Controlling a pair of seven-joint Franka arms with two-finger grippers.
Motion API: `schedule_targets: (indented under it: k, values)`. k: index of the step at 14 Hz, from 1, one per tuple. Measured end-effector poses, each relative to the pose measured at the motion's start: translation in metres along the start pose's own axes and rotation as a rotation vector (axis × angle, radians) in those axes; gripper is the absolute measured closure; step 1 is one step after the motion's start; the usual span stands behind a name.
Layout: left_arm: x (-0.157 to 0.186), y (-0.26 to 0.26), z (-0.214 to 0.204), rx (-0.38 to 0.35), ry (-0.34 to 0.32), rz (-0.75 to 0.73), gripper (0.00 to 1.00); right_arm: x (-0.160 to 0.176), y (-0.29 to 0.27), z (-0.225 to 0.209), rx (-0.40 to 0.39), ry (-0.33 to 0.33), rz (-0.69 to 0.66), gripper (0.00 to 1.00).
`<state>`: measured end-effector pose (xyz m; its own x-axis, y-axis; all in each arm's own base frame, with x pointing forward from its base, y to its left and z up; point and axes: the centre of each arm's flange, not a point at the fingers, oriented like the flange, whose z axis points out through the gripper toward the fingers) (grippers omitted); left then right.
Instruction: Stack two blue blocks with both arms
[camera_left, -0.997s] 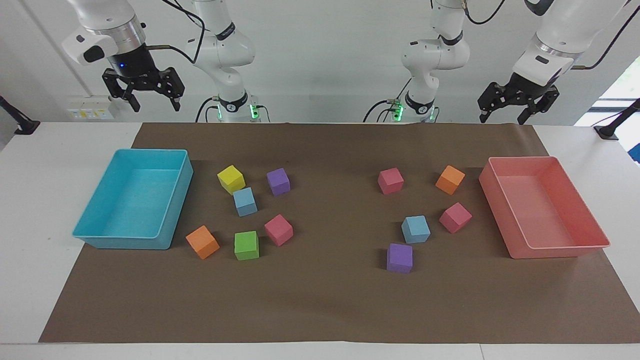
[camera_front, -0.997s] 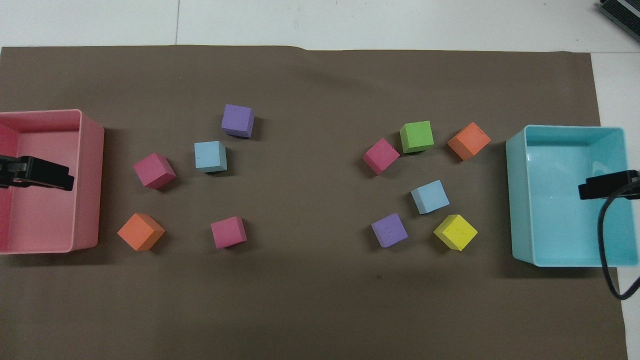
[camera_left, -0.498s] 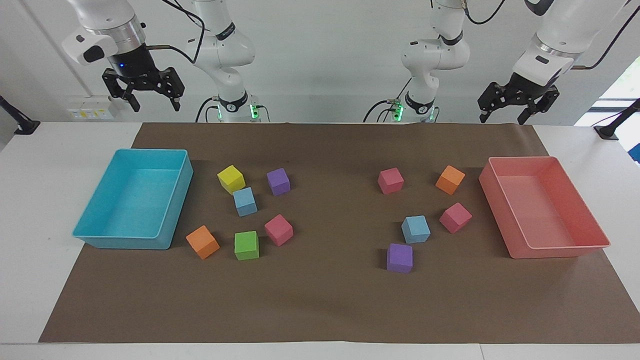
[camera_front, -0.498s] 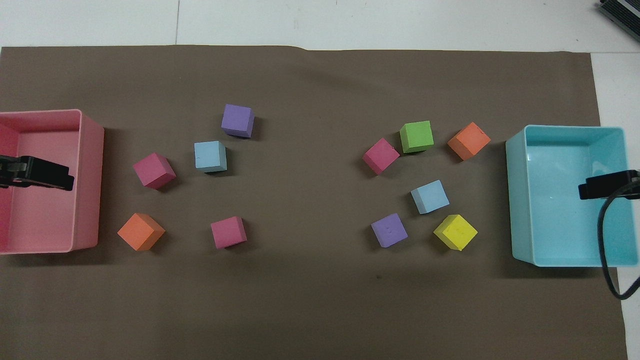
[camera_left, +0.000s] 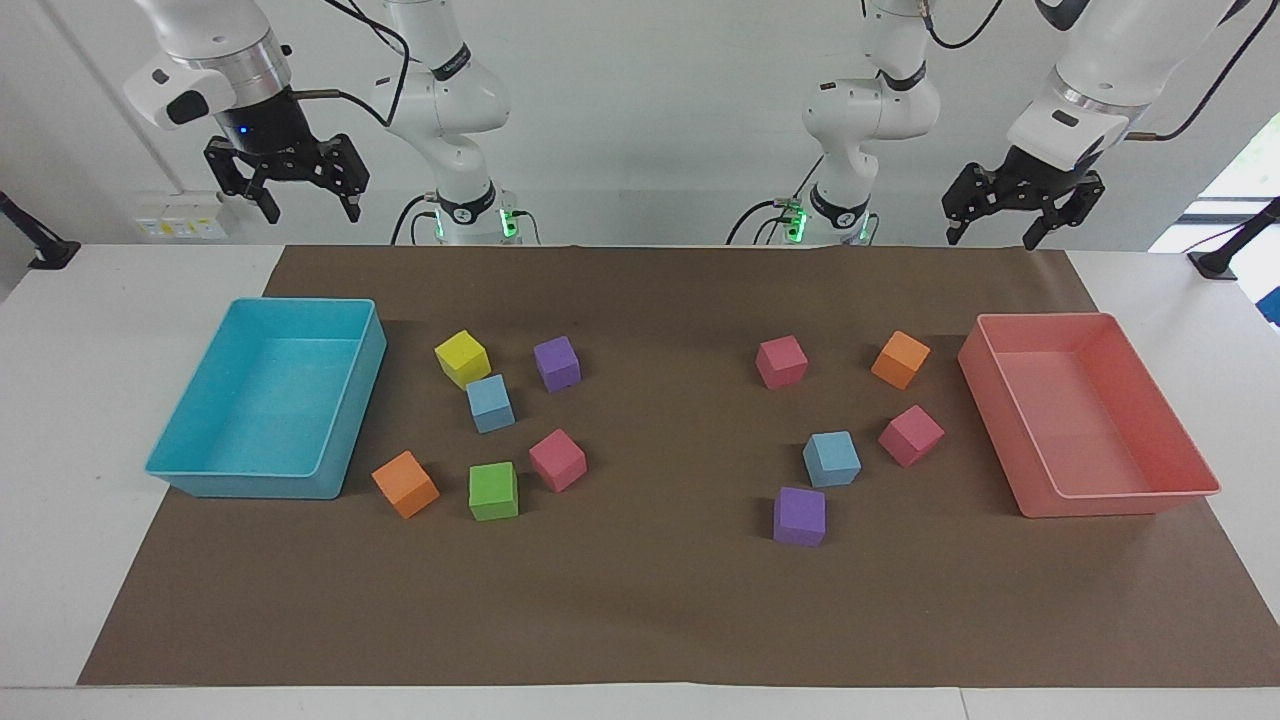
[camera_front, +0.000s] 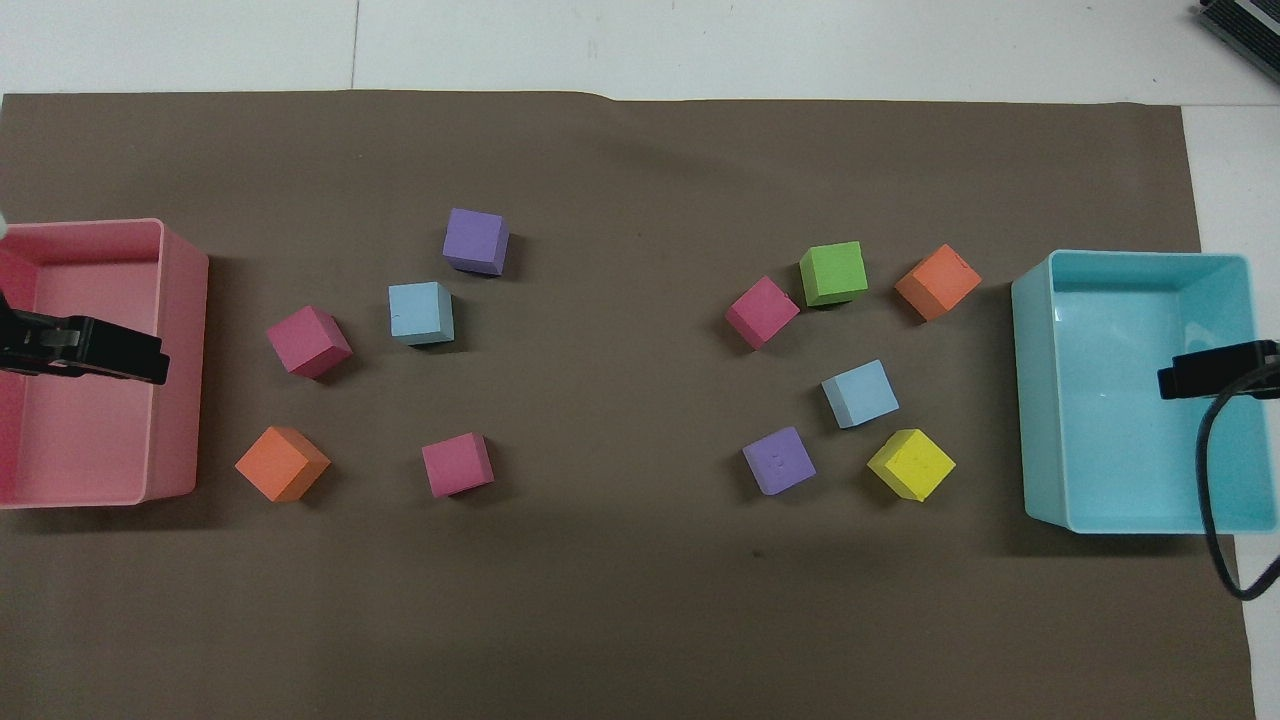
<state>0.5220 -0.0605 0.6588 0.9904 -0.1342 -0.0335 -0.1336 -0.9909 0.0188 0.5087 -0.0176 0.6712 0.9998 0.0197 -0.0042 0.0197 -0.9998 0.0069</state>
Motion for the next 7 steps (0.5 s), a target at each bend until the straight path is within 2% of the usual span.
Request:
schedule_targets:
  k: [7]
  values:
    - [0.000,-0.001,0.000,0.000,0.000,-0.001,0.00,-0.002,-0.009,0.010,0.000,-0.024,-0.017,0.00]
